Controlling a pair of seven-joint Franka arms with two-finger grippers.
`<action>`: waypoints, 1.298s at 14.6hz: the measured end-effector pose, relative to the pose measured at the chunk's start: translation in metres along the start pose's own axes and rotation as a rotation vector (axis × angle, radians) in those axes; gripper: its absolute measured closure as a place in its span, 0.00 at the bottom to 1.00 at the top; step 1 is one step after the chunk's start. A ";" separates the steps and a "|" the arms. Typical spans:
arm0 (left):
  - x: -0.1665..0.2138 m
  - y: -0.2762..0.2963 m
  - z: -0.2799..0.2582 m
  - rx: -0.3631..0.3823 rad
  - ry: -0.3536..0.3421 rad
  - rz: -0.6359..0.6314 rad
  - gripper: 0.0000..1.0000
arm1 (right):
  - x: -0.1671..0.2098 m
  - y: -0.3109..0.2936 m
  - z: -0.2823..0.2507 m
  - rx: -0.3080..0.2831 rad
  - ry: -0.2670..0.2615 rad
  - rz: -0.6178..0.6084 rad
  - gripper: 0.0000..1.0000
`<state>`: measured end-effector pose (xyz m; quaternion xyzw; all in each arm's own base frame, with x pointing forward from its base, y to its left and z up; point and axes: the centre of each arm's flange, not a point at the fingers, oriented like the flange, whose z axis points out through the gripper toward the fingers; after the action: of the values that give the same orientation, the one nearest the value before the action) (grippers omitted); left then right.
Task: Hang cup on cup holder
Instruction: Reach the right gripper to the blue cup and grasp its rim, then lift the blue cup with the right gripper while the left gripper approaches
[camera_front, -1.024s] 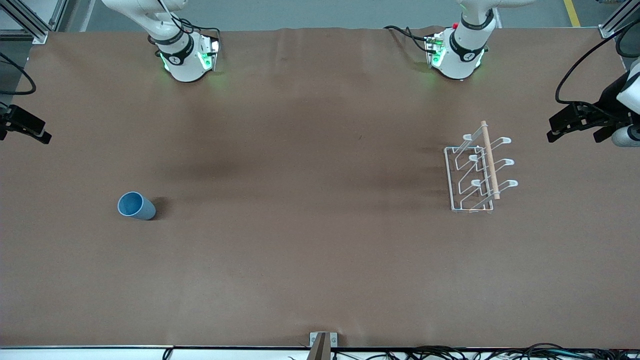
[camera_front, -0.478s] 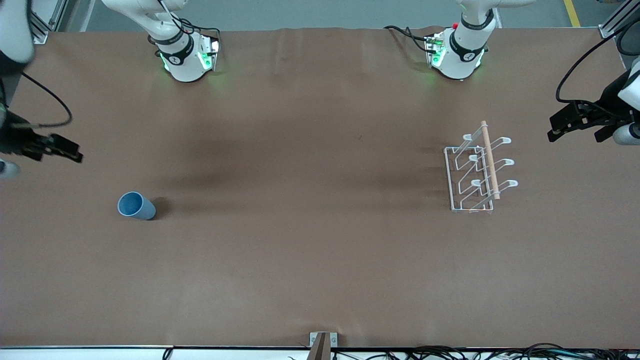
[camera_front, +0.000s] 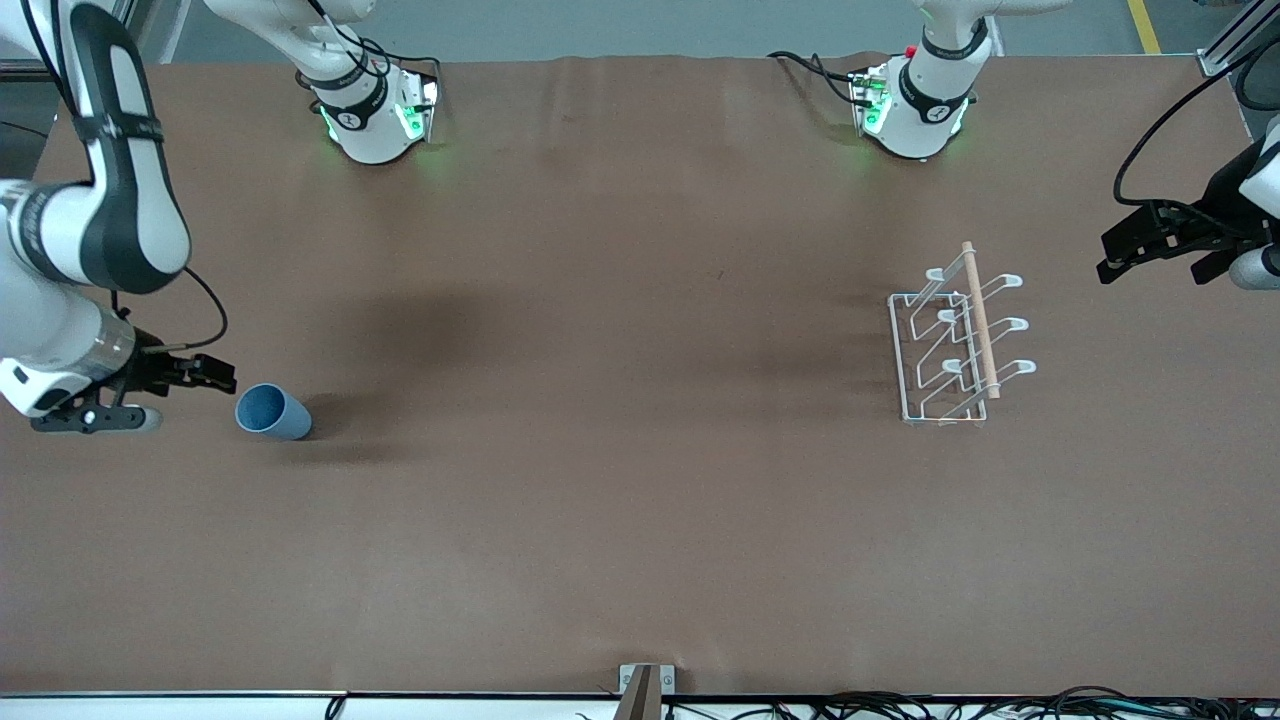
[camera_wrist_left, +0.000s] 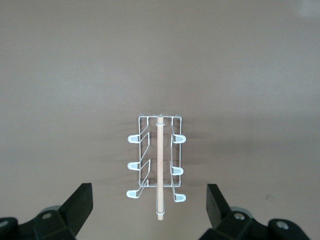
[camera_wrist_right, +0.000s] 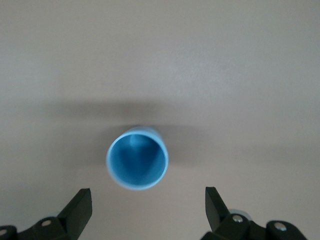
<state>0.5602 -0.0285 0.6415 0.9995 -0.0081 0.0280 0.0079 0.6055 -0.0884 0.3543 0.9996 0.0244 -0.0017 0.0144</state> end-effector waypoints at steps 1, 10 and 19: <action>0.000 0.000 0.000 0.000 0.000 0.000 0.00 | 0.001 0.005 0.019 -0.006 0.015 -0.007 0.00; 0.001 0.002 0.002 0.000 -0.004 0.005 0.00 | -0.009 0.001 0.106 -0.019 0.032 -0.019 0.03; 0.001 0.006 0.004 -0.001 -0.008 0.011 0.00 | -0.003 0.000 0.111 -0.017 0.035 -0.018 0.95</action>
<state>0.5616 -0.0349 0.6377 0.9996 -0.0139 0.0238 0.0080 0.6017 -0.0916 0.2436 0.9991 0.0335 0.0161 0.0224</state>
